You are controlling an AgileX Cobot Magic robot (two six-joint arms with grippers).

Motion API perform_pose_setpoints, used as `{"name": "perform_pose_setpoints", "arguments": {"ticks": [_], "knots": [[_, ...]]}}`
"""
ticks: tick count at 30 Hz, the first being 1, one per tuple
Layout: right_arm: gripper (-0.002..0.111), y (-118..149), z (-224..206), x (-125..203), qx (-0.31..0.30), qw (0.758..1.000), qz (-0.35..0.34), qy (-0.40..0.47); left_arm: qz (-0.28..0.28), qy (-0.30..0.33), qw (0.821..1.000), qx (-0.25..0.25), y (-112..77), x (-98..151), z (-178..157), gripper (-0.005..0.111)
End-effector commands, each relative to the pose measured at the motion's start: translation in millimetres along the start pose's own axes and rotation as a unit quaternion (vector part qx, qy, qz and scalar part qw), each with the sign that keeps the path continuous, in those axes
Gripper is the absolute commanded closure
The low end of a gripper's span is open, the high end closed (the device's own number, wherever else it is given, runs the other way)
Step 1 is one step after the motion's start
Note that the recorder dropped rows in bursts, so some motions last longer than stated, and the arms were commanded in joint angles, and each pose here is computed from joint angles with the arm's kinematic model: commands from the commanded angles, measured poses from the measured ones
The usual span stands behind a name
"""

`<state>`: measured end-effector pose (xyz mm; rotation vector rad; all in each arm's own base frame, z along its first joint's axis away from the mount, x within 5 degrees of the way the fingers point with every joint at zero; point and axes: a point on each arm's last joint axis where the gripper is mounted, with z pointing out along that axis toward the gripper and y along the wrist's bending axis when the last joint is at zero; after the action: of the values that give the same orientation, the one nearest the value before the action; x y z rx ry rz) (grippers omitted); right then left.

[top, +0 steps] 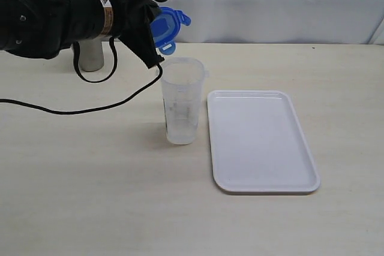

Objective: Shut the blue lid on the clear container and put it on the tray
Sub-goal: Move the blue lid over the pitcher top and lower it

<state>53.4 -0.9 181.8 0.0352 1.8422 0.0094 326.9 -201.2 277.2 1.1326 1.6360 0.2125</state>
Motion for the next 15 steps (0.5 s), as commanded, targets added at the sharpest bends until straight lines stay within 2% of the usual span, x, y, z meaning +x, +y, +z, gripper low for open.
{"name": "perform_pose_setpoints", "arguments": {"ticks": [1,4,15], "knots": [[0.104,-0.1,-0.1,-0.3,0.001,1.0,0.002,-0.007,-0.008,-0.024,1.0,0.009,2.7,-11.4,-1.1,0.107],[0.104,-0.1,-0.1,-0.3,0.001,1.0,0.002,-0.007,-0.006,-0.044,0.998,0.04,-3.1,-16.1,-1.8,0.107],[0.104,-0.1,-0.1,-0.3,0.001,1.0,0.002,-0.007,-0.007,-0.047,0.997,0.06,-10.1,-14.6,-2.0,0.107]]}}
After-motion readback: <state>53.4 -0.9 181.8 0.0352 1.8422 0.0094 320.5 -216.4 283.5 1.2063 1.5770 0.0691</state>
